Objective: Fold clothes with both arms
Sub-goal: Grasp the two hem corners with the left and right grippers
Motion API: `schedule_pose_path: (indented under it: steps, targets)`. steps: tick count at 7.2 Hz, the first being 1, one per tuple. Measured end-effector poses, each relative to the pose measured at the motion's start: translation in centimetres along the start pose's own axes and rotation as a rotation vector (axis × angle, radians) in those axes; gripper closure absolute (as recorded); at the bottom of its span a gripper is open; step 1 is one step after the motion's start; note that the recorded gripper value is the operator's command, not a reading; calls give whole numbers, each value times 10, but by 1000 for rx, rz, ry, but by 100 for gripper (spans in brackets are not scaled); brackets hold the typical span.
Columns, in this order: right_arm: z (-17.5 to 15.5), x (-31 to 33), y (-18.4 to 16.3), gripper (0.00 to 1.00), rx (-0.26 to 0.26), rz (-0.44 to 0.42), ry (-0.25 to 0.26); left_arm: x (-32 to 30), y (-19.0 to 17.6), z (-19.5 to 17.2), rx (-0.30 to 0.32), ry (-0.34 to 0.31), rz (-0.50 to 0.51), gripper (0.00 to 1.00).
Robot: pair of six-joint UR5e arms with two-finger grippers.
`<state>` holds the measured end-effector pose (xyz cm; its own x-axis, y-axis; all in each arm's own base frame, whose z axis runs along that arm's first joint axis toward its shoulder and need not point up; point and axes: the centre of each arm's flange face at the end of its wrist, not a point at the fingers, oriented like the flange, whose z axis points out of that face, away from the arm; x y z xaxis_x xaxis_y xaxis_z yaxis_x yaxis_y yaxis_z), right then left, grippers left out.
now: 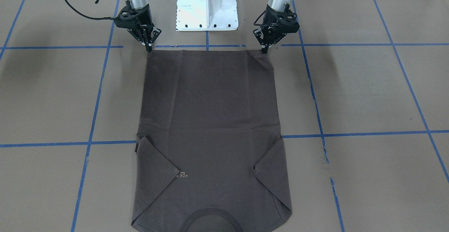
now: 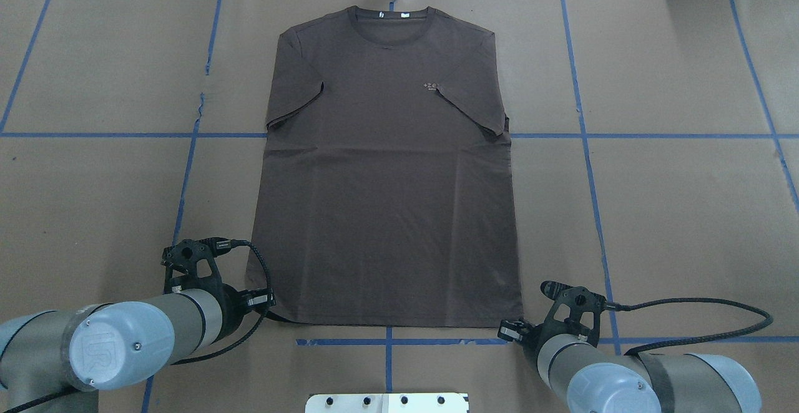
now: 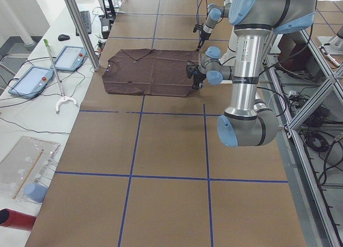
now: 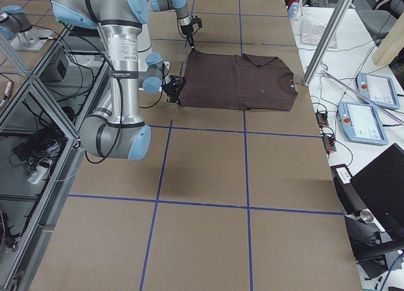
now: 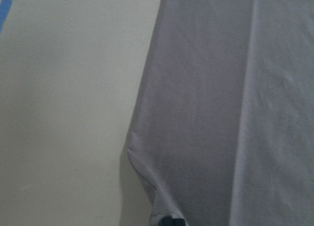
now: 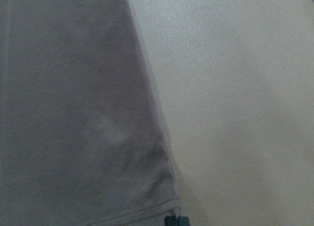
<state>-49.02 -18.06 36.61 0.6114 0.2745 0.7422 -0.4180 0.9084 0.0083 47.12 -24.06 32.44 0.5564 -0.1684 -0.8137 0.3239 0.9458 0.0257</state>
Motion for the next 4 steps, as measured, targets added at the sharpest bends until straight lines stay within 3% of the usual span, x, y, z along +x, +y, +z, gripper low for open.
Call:
schedule_pose_path:
  steps: [2, 4]
  targets:
    - [-9, -5, -6, 100, 1, 10, -17, 1, 0, -3, -2, 5, 0, 100]
    - [-53, -16, -24, 100, -5, 32, -60, 8, -7, -36, -4, 22, 18, 100]
